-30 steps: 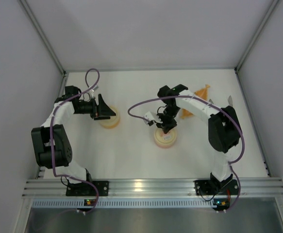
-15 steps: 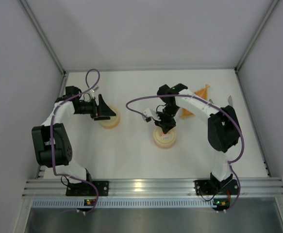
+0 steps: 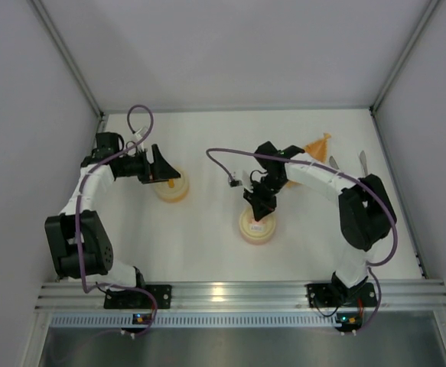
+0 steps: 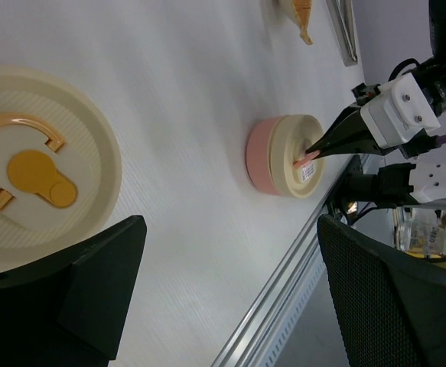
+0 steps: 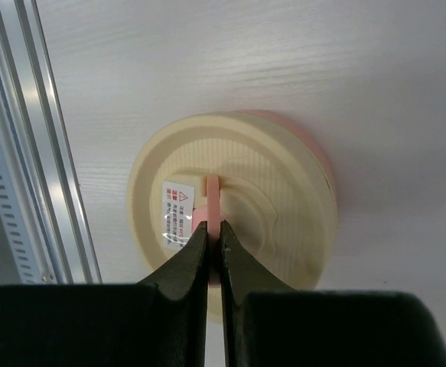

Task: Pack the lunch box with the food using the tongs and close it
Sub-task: Close the box lid on the packing box.

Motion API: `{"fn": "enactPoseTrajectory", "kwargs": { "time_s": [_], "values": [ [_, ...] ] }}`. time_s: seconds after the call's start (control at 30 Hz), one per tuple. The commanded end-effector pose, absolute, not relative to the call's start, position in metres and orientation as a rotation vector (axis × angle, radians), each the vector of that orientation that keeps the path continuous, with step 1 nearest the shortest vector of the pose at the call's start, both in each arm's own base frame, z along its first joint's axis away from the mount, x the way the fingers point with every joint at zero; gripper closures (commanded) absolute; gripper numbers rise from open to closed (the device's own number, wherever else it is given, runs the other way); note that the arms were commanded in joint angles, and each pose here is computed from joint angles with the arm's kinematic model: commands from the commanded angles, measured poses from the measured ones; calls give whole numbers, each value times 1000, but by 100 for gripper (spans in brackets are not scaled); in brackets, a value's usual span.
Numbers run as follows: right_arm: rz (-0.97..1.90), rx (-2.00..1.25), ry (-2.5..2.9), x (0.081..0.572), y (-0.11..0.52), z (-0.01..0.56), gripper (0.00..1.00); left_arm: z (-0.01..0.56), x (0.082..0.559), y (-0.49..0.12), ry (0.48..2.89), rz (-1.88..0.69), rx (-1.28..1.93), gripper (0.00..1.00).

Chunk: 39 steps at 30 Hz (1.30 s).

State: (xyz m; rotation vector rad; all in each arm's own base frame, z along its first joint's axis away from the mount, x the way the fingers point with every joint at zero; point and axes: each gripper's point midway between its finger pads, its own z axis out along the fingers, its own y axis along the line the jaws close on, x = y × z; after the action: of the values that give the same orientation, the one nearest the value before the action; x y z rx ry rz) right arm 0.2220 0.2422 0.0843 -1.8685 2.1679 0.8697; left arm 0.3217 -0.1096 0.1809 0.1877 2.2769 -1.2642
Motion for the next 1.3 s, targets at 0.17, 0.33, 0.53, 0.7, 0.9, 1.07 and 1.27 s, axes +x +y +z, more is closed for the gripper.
{"fn": "enactPoseTrajectory", "kwargs": {
  "time_s": [0.17, 0.33, 0.53, 0.7, 0.9, 1.07, 1.27],
  "values": [
    [866, -1357, 2336, 237, 266, 60, 100, 197, 336, -84, 2200, -1056, 146, 2],
    [902, -1240, 2355, 238, 272, 48, 100, 189, 335, -73, 2225, -1033, 113, 2],
    [862, -1095, 2386, 255, 276, 32, 100, 181, 336, -60, 2246, -958, 149, 2],
    [894, -975, 2441, 264, 282, 28, 100, 165, 334, -56, 2326, -999, 176, 2],
    [981, -865, 2464, 259, 281, 26, 100, 165, 338, -53, 2329, -981, 223, 2],
    [978, -894, 2458, 263, 283, 29, 100, 153, 343, -47, 2357, -948, 228, 2],
    [981, -900, 2460, 269, 287, 36, 79, 152, 358, -40, 2380, -928, 255, 2]
  ]
}}
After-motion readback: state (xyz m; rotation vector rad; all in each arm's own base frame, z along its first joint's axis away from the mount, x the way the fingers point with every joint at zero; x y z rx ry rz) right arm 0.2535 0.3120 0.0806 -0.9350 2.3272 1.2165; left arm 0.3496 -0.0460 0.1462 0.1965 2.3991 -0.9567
